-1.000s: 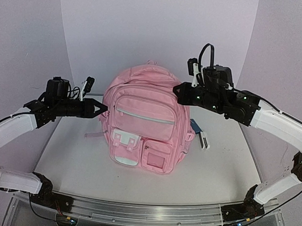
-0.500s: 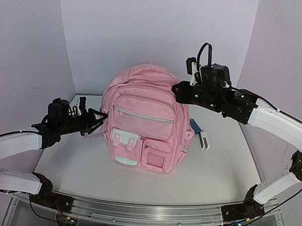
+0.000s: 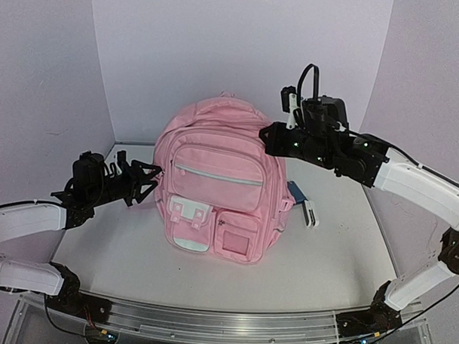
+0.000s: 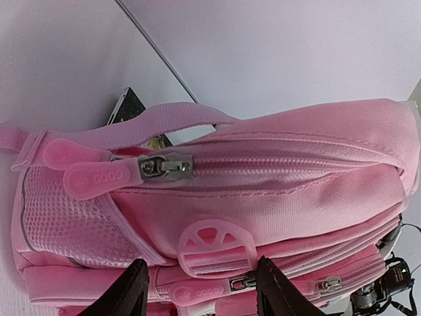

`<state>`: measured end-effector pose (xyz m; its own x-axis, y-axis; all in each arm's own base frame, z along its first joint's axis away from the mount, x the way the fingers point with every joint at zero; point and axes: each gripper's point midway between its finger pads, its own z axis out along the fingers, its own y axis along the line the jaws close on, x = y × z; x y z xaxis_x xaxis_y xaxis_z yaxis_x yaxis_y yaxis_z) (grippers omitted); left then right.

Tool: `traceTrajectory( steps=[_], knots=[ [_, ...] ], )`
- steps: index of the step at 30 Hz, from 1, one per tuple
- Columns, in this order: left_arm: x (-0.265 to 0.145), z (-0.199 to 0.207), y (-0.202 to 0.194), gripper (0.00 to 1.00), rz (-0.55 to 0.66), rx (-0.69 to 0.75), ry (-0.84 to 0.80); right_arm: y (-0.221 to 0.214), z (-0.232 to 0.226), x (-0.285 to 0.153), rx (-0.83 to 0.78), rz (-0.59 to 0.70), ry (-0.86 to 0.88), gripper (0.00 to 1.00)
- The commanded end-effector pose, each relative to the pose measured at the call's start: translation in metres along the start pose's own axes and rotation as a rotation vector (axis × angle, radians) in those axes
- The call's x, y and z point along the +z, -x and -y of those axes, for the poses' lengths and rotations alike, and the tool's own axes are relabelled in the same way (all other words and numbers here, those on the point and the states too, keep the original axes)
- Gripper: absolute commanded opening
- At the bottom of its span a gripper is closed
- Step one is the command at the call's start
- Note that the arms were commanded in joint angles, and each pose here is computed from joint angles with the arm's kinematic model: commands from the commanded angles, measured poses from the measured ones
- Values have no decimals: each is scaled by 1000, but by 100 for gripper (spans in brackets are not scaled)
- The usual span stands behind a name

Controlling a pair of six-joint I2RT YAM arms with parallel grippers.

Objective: Pack the student bag
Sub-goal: Unzip the student bag at the center of the board.

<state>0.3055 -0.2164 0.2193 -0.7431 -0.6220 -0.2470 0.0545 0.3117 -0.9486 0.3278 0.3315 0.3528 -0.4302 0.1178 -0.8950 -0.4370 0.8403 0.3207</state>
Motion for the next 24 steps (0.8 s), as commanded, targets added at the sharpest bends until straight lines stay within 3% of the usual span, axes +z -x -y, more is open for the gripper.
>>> traceTrajectory(
  steps=[1,8,16,24],
  knots=[
    [6,0,2,55,20,-66,-21,0,-4,6,1,-9,9,0],
    [18,-1,-10,52,2,-111,-28,0,-5,7,-2,-9,8,0],
    [15,7,-3,32,50,-116,-34,0,-4,7,-4,-8,3,0],
    [5,15,-1,23,71,-122,-67,-1,-3,7,-5,-10,2,0]
  ],
)
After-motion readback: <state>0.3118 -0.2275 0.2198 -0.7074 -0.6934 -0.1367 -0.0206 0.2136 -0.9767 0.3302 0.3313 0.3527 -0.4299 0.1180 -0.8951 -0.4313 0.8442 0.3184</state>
